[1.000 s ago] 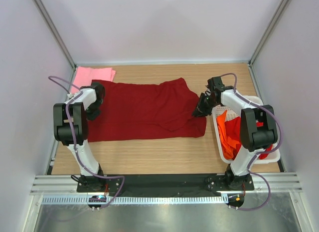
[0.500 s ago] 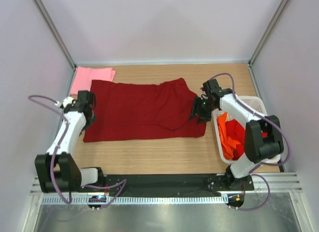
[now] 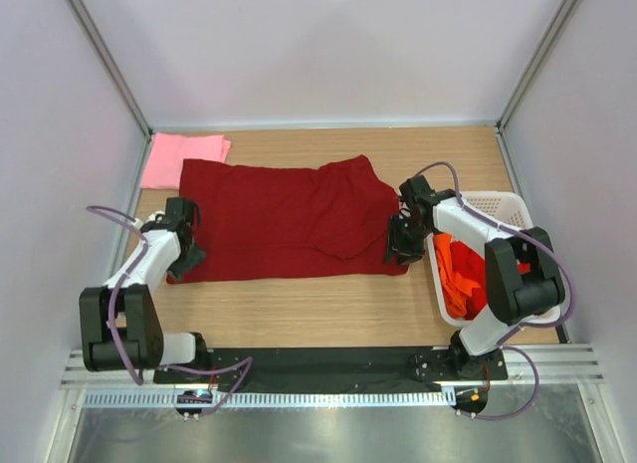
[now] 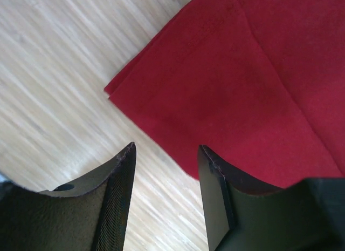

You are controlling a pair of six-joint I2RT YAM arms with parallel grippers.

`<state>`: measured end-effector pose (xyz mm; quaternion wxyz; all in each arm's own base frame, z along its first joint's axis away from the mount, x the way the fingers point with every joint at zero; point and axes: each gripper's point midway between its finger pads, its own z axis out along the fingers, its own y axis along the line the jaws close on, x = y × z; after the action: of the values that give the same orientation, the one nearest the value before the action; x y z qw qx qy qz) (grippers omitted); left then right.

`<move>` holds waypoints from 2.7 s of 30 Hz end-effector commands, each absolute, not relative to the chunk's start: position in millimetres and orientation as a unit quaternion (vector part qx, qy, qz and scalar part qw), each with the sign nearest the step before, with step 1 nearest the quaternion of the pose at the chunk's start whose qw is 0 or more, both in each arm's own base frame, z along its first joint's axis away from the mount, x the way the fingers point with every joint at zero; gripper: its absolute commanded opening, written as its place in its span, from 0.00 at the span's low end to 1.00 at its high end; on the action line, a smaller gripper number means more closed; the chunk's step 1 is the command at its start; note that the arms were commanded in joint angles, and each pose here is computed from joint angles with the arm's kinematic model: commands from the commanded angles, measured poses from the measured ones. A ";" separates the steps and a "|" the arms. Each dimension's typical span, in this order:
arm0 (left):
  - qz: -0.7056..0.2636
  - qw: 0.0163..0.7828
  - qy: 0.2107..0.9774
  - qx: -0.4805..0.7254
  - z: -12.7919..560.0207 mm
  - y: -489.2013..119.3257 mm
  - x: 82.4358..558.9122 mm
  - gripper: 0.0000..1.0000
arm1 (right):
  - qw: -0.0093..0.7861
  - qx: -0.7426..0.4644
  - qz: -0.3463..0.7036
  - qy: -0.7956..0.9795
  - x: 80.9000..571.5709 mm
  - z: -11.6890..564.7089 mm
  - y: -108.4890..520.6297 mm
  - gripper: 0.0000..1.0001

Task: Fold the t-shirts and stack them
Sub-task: Fold the tshirt

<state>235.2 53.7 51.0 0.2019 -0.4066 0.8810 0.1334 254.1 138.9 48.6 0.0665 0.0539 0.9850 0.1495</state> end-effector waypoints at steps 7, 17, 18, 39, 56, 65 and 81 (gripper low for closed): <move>0.136 0.189 0.884 -0.406 31.7 70.2 258.4 0.46 | 0.076 0.033 0.078 0.993 268.4 19.3 118.0 0.44; 0.165 0.161 0.883 -0.409 32.7 80.9 249.7 0.44 | 0.081 0.030 0.075 0.993 264.4 25.2 117.6 0.45; 0.158 0.173 0.879 -0.415 41.6 80.0 251.0 0.45 | 0.087 0.030 0.084 0.992 263.3 29.6 120.4 0.47; 0.198 0.249 0.826 -0.466 134.4 115.3 215.3 0.72 | 0.028 0.026 0.100 0.994 219.8 14.7 124.1 0.09; 0.110 0.227 0.871 -0.421 103.8 92.4 262.7 0.63 | 0.120 0.082 0.163 0.976 277.7 87.6 156.0 0.64; 0.104 0.223 0.877 -0.413 95.1 90.9 268.2 0.59 | 0.121 0.082 0.211 0.966 299.9 83.5 200.2 0.64; 0.097 0.221 0.881 -0.407 90.8 91.5 281.2 0.52 | 0.176 0.024 0.047 0.983 372.5 70.4 142.1 0.54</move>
<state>265.7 89.6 82.2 0.2020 -0.4124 0.8817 0.1088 354.6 150.9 62.6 0.1533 0.0517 0.9847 0.0651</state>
